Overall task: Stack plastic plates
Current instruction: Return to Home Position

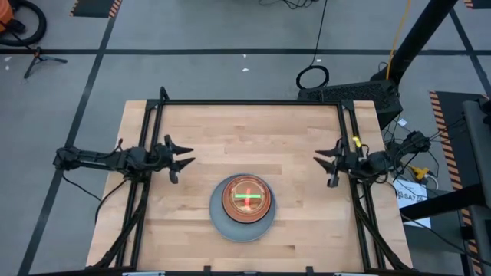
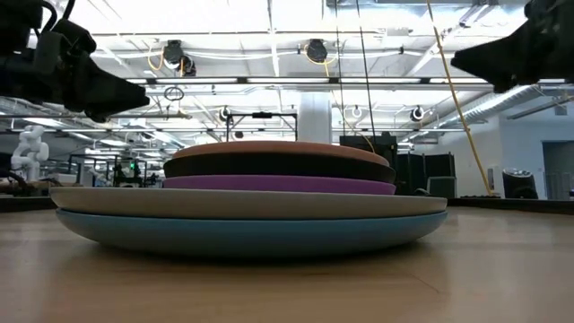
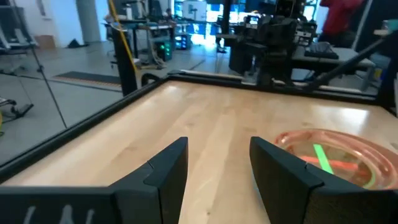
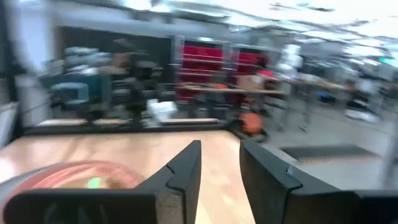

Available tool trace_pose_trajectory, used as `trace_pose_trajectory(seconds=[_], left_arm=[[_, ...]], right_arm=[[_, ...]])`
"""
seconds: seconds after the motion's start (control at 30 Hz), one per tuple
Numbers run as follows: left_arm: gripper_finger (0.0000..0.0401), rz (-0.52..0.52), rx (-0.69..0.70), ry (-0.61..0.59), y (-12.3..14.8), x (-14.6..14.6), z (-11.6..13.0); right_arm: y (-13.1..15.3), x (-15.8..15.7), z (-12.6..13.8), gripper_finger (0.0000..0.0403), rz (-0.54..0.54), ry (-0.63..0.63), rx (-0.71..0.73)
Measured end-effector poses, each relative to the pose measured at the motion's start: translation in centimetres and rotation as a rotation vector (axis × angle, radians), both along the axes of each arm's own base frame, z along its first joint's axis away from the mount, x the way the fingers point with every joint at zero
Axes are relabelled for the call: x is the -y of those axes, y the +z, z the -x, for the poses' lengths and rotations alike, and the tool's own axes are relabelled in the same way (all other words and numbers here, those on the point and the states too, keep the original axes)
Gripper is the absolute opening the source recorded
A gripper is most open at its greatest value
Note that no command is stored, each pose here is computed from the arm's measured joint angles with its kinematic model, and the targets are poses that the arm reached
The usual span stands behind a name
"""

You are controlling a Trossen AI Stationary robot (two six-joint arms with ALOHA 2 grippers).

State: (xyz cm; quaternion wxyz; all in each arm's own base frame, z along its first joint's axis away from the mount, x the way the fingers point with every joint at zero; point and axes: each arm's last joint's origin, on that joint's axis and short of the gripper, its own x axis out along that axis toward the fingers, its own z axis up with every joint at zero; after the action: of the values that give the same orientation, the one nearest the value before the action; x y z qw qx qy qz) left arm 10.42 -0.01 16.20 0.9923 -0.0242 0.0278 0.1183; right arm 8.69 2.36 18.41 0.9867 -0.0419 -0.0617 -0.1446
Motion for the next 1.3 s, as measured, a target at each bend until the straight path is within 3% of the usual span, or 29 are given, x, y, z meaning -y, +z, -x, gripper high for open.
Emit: trace_pose_trajectory(seconds=[0.1, 1.3], left_arm=[[0.0179, -0.013, -0.003, 0.014, 0.01, -0.1, 0.01], [0.0179, -0.005, -0.002, 0.015, 0.0, -0.1, 0.01]], right_arm=[[0.01, 0.29, 0.1, 0.0102, -0.054, -0.096, 0.007], [0.02, 0.26, 0.1, 0.0102, -0.067, -0.086, 0.012]])
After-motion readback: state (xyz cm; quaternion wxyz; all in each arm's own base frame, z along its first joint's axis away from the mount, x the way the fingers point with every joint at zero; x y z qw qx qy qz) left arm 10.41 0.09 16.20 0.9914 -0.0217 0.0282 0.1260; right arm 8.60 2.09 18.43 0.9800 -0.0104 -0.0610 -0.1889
